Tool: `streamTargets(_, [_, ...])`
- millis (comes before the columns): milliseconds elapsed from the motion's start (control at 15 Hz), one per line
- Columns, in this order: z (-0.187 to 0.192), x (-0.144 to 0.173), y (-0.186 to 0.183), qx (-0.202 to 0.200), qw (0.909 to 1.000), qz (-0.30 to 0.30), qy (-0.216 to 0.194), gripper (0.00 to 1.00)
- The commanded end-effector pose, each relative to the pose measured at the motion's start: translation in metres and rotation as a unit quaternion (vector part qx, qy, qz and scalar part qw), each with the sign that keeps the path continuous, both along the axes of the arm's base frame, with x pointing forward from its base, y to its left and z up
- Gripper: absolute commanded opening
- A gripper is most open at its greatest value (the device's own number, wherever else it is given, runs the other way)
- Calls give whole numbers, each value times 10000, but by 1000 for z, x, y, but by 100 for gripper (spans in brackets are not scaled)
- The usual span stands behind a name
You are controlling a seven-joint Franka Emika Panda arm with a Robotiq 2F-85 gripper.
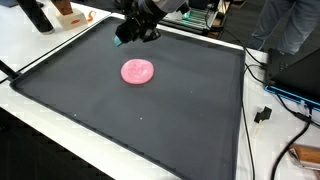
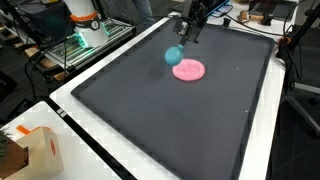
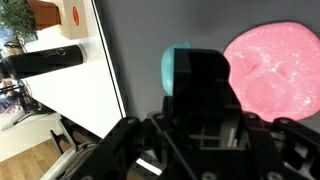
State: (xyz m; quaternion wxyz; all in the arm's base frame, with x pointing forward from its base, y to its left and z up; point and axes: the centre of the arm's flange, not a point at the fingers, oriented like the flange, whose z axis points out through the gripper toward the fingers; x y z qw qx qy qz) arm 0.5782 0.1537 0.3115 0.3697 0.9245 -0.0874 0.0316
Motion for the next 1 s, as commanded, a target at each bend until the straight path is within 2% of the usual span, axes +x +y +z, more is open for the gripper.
streamTargets(0, [-10, 0, 1, -255, 9993, -121, -259, 25])
streamTargets(467, [-25, 2, -5, -409, 9973, -346, -503, 25])
streamTargets(800, [-35, 4, -8, -482, 9968, -373, -517, 25])
streamTargets(933, [-38, 5, -10, -396, 9976, -352, -442, 25])
